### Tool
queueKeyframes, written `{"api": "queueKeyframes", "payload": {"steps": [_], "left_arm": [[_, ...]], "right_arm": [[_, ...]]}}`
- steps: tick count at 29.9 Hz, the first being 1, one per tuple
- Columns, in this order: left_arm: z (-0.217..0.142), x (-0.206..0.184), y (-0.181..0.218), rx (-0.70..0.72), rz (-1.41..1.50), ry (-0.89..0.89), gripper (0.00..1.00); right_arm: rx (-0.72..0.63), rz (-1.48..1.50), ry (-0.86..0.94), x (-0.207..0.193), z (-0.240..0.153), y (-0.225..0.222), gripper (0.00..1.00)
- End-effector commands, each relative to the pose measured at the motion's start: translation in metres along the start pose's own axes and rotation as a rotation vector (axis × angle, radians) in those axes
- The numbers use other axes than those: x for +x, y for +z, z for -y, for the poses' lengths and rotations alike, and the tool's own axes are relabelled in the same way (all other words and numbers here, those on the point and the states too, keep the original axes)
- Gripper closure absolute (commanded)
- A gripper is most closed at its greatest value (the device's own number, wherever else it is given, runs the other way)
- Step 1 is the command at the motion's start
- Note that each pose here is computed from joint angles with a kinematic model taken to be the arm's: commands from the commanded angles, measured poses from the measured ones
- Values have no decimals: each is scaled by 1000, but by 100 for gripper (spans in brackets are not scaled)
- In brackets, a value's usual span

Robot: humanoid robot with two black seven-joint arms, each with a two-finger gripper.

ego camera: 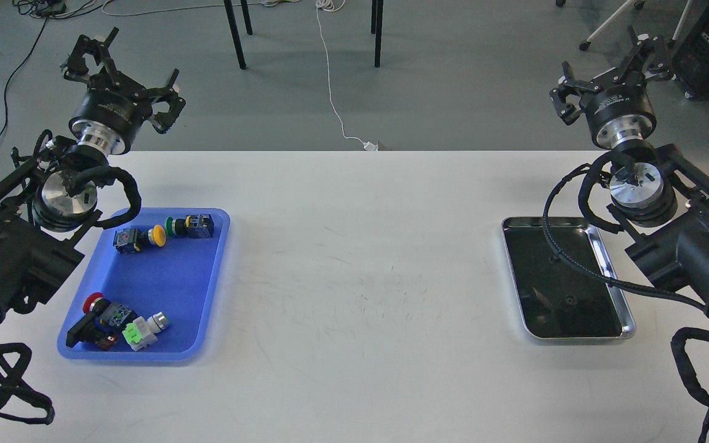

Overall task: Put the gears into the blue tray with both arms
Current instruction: 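Move the right gripper over the metal tray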

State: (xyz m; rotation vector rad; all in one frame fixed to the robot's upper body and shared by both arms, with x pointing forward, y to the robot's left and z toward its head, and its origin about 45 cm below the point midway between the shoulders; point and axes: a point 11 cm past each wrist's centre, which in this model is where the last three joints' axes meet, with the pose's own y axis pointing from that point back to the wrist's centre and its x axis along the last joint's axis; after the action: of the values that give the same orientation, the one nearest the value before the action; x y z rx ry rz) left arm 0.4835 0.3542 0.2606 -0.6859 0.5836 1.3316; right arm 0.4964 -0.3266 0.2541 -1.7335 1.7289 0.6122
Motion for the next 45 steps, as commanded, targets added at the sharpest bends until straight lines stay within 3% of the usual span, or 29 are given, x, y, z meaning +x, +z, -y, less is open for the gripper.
{"api": "queueKeyframes", "payload": {"steps": [1,7,10,13,21,27,36,42,45], "left_arm": [[-1,3,6,-9,14,6,2],[1,1,9,-7,18,5,2],[1,-1,6,-4,16,7,2],[0,1,8,-6,18,5,2],[0,1,13,-2,26,5,2],[-2,5,13,34,35,18,2],[-5,7,30,22,58,-6,2],[-5,6,32,18,61,-9,2],[-5,5,32,19,61,-11,2]], "right_arm": [[-10,-5,-20,-5,-1,4,1],[-29,-10,-83,-24,-1,3,1],[-54,-179,-137,-21,-3,-23,1],[-93,-345,-248,-49,2,-44,1],[-352,-1029,-526,-115,9,-38,2],[-553,-1457,-754,-141,-11,0,2],[-768,-2227,-1092,-84,-34,29,2],[-933,-2329,-1163,-48,-50,37,1],[-1067,-2331,-1169,-8,-68,42,1]]}}
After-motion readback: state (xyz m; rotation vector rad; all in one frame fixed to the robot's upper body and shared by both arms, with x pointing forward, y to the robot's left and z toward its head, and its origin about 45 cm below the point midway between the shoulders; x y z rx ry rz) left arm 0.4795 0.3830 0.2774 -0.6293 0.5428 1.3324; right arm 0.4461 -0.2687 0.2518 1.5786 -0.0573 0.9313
